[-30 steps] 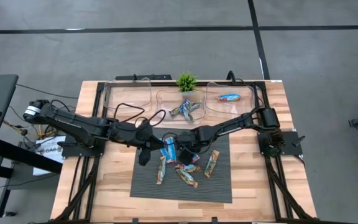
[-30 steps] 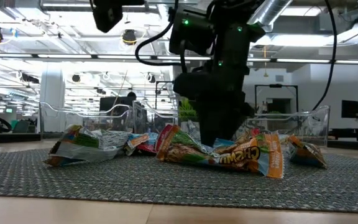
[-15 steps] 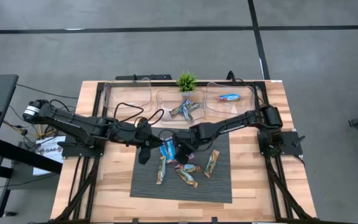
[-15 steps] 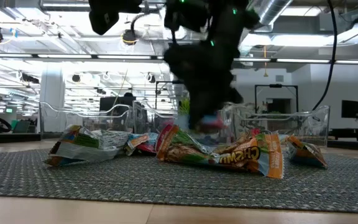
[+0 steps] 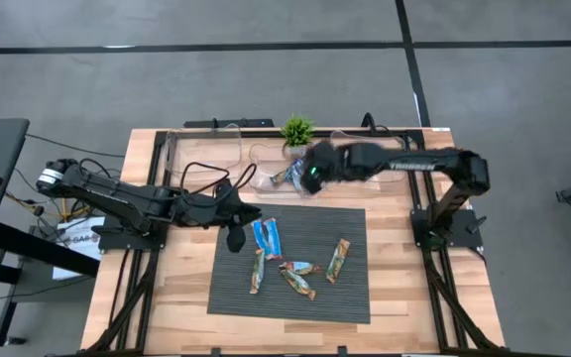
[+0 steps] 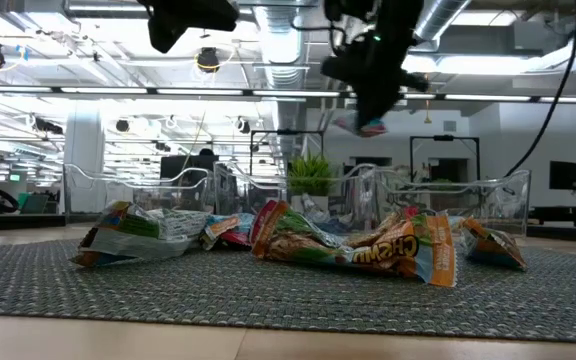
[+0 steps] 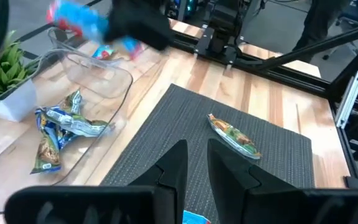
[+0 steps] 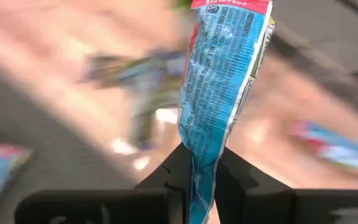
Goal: Pick and place Granola Bars by type
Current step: Put the red granola bar into the right transparent bin
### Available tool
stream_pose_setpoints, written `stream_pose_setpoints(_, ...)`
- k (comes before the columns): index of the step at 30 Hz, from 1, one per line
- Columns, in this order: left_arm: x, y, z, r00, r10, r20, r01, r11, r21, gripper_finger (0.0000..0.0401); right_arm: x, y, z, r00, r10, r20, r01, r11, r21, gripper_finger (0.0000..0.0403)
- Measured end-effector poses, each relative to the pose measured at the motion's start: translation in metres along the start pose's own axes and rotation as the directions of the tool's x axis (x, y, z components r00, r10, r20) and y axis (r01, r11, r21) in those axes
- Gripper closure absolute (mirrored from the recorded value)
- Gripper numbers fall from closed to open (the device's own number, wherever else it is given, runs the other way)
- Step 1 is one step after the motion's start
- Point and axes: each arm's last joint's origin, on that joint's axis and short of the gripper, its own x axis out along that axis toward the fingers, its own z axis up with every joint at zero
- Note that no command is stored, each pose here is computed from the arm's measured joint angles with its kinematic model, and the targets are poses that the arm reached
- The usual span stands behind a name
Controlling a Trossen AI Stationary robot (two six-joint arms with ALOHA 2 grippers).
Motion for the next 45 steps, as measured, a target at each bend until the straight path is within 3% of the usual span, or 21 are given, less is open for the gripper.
stream_pose_setpoints(6,0.001,0.002,0.002,1.000,0.009,0.018,-0.009,1.000,-0.016,0.0347,0.005,-0.063,0.010,0.981,-0.158,-0.115,0.155,0.987,-0.036,0.0365)
stream_pose_setpoints(12,0.001,0.002,0.005,0.999,0.005,0.040,-0.004,0.999,-0.038,0.0347,0.015,-0.106,0.013,0.935,-0.238,-0.263,0.220,0.971,-0.096,0.0365)
stream_pose_setpoints(18,0.001,0.002,0.005,0.999,0.005,0.042,-0.004,0.999,-0.034,0.0347,0.019,-0.119,0.016,0.931,-0.200,-0.307,0.172,0.978,-0.114,0.0344)
stream_pose_setpoints(27,0.001,0.001,0.005,0.999,-0.015,0.033,0.016,0.999,-0.043,0.0347,0.021,-0.119,0.018,0.937,-0.168,-0.306,0.138,0.983,-0.120,0.0259)
stream_pose_setpoints(29,0.001,0.001,0.005,0.999,-0.031,0.026,0.032,0.998,-0.049,0.0347,0.020,-0.115,0.018,0.943,-0.136,-0.303,0.104,0.988,-0.117,0.0240)
stream_pose_setpoints(32,0.001,0.000,0.004,0.998,-0.065,0.012,0.065,0.997,-0.050,0.0347,0.016,-0.100,0.018,0.959,-0.005,-0.282,-0.027,0.994,-0.107,0.0216)
stream_pose_setpoints(37,0.001,-0.002,0.003,0.993,-0.121,-0.013,0.120,0.992,-0.050,0.0347,-0.004,-0.054,0.010,0.962,0.183,-0.203,-0.220,0.959,-0.178,0.0193)
stream_pose_setpoints(41,0.001,-0.002,0.002,0.989,-0.145,-0.035,0.143,0.989,-0.048,0.0347,-0.024,-0.008,-0.013,0.944,0.273,-0.185,-0.319,0.900,-0.298,0.0191)
stream_pose_setpoints(45,0.001,-0.002,0.001,0.989,-0.143,-0.046,0.141,0.989,-0.046,0.0347,-0.044,0.038,-0.046,0.906,0.363,-0.219,-0.423,0.797,-0.431,0.0194)
